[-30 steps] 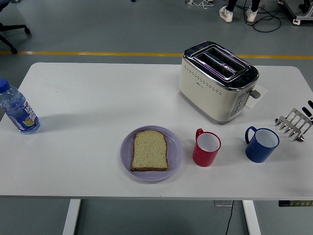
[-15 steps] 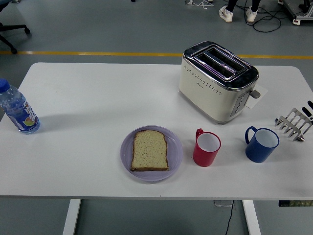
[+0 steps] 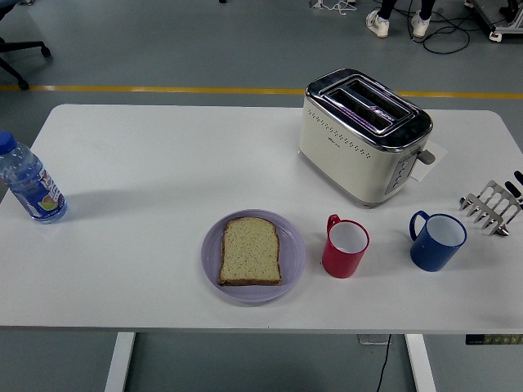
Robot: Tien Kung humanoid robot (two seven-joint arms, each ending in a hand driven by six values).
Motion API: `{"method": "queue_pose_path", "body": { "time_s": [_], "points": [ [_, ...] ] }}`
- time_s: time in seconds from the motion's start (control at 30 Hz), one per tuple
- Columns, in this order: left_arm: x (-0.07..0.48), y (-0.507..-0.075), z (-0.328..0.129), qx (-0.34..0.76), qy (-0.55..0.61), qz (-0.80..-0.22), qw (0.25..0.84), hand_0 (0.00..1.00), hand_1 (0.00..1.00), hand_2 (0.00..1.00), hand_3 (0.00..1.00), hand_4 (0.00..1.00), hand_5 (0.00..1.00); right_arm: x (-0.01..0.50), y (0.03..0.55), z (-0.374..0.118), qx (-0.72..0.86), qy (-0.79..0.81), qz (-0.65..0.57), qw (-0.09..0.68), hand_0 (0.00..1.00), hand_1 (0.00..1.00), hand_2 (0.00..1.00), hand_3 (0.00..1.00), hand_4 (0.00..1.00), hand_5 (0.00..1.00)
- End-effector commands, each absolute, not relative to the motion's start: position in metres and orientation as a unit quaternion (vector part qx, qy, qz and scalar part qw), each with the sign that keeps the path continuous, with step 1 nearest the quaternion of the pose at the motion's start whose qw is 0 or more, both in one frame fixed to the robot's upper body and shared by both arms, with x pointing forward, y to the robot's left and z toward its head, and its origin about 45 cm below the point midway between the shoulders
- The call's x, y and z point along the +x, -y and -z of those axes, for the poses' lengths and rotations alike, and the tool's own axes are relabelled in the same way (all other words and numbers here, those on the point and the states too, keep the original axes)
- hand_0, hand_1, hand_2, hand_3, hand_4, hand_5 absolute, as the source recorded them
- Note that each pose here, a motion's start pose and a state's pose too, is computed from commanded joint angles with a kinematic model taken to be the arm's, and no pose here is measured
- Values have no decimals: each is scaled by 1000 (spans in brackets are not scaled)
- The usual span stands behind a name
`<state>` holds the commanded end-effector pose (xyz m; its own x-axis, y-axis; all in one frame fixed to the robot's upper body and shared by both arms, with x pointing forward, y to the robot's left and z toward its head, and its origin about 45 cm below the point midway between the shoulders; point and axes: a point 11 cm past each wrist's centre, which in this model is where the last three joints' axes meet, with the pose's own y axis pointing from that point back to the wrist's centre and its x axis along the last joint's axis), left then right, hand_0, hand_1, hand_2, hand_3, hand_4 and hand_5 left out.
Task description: Pick up the cup,pour liquid into bread,place the cup on the desk
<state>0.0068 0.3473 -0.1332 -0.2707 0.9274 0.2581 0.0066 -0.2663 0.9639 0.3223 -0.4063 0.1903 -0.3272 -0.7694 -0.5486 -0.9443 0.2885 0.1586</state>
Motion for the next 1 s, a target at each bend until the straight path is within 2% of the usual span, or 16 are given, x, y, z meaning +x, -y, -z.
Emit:
{"method": "queue_pose_path", "body": {
  "time_s": [1.0],
  "points": [
    [11, -347, 133, 477, -485, -636, 364, 641, 662, 683, 522, 250, 858, 322, 405, -189, -548, -780, -236, 189, 650, 551, 635, 626, 570, 354]
  ]
}}
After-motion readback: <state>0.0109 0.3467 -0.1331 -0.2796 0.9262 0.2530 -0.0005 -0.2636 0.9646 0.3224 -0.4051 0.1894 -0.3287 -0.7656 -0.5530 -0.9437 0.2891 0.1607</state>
